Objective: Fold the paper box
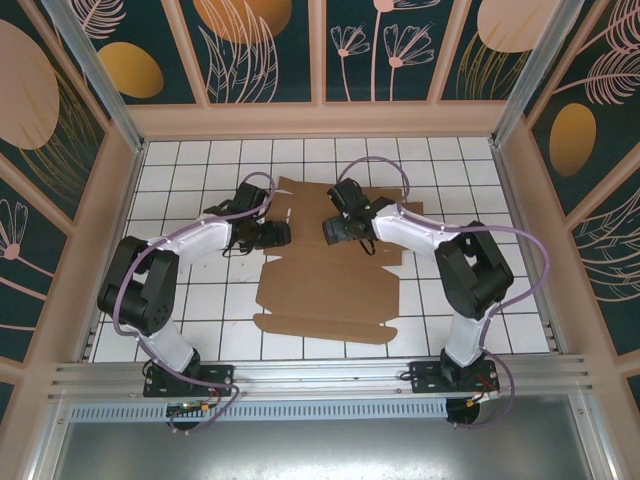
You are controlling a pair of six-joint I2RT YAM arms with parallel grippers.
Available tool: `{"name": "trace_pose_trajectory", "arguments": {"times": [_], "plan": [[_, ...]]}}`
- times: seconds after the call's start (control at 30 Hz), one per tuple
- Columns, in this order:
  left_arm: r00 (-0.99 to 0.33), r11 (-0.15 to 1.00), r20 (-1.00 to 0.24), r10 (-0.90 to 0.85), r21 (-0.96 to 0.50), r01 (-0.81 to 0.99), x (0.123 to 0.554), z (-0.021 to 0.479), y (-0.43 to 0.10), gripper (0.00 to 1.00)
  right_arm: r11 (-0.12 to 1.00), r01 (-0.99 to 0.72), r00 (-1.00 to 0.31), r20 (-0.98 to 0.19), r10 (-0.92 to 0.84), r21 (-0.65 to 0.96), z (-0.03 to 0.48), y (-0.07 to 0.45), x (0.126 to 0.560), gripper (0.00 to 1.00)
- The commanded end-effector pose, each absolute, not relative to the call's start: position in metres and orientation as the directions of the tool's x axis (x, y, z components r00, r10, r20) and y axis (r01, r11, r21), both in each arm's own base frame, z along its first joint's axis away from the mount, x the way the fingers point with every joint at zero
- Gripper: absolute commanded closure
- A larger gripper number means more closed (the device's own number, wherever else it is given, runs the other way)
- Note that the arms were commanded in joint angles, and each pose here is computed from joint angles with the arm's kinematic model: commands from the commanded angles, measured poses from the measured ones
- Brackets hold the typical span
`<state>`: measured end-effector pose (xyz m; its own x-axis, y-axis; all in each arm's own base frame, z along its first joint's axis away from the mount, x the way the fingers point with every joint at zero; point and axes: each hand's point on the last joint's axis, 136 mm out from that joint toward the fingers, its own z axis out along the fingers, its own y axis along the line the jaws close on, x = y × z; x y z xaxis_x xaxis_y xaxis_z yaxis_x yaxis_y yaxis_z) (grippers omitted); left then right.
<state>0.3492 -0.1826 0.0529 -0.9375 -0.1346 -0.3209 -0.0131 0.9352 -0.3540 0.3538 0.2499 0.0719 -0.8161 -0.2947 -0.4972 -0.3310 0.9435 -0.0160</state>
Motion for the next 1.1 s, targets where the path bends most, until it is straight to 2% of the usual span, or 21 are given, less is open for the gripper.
{"name": "trace_pose_trajectory", "arguments": {"times": [0.0, 0.17, 0.4, 0.53, 0.7, 0.83, 1.07], "plan": [[-0.942, 0.926, -0.306, -0.138, -0.378, -0.013, 0.348, 0.047, -0.185, 0.19, 0.945, -0.326, -0.869, -0.393, -0.301, -0.003, 0.038, 0.236, 0.315, 0.12], [-0.955, 0.950, -0.272, -0.116, -0.310, -0.027, 0.346, 0.025, -0.176, 0.18, 0.946, -0.323, -0.887, -0.348, -0.304, -0.001, 0.009, 0.231, 0.298, 0.11], [-0.962, 0.958, -0.263, -0.075, -0.288, 0.004, 0.357, 0.015, -0.180, 0.17, 0.937, -0.343, -0.895, -0.280, -0.347, -0.064, -0.023, 0.220, 0.289, 0.14], [-0.967, 0.949, -0.248, -0.053, -0.315, 0.029, 0.359, 0.009, -0.188, 0.17, 0.933, -0.354, -0.897, -0.260, -0.356, -0.055, -0.030, 0.221, 0.285, 0.15], [-0.972, 0.961, -0.233, -0.030, -0.276, 0.036, 0.358, -0.003, -0.182, 0.17, 0.931, -0.362, -0.897, -0.257, -0.360, -0.041, -0.031, 0.224, 0.284, 0.16], [-0.973, 0.940, -0.230, -0.024, -0.336, 0.057, 0.357, -0.001, -0.193, 0.17, 0.928, -0.370, -0.898, -0.243, -0.367, -0.033, -0.035, 0.225, 0.281, 0.18], [-0.951, 0.814, -0.309, -0.010, -0.555, 0.171, 0.359, 0.052, -0.232, 0.23, 0.926, -0.377, -0.897, -0.236, -0.373, -0.028, -0.039, 0.227, 0.280, 0.19]]}}
